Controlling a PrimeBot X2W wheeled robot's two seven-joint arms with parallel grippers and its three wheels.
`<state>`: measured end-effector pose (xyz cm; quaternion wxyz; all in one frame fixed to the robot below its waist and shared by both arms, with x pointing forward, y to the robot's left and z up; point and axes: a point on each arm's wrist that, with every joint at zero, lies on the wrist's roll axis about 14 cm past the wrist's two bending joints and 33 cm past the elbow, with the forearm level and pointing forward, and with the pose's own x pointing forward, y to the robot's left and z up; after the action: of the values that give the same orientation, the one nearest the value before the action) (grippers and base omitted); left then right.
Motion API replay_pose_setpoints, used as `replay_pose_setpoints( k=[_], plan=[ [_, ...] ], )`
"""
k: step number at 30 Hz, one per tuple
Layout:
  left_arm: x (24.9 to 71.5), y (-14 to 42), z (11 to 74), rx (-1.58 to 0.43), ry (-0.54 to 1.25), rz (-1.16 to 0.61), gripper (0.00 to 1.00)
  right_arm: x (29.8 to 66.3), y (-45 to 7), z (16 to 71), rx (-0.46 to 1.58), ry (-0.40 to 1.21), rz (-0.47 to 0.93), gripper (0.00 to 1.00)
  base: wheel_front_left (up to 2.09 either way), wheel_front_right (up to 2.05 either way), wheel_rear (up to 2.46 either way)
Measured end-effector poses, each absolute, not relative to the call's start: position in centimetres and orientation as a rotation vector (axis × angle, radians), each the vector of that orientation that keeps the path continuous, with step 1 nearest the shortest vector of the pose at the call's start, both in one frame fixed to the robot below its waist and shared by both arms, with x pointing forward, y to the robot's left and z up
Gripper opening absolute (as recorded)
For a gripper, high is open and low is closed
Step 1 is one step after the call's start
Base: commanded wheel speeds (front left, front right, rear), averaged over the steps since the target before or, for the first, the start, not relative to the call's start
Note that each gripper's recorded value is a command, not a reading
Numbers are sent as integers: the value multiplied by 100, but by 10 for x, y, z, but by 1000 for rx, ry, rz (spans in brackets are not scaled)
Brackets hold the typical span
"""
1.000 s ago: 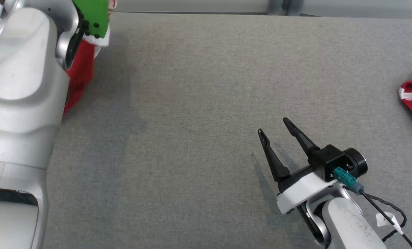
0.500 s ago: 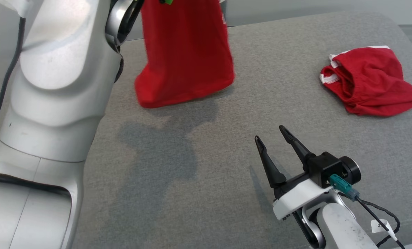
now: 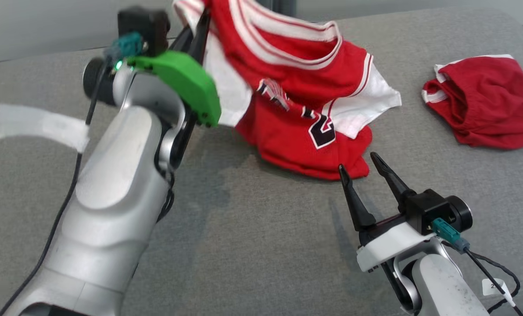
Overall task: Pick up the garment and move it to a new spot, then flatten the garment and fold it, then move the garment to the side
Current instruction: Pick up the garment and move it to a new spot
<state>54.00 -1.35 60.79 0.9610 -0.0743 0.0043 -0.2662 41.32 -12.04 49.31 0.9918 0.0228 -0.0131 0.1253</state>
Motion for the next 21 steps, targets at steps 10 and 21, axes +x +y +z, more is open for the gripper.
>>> replay_pose_setpoints(
  k=[10,21],
  plan=[
    [503,117,474,-206,269,-177,0,425,-76,485,64,-3,374,100,0,0,0],
    [467,176,442,-252,309,30,0,419,-63,491,64,-11,411,100,0,0,0]
  ],
)
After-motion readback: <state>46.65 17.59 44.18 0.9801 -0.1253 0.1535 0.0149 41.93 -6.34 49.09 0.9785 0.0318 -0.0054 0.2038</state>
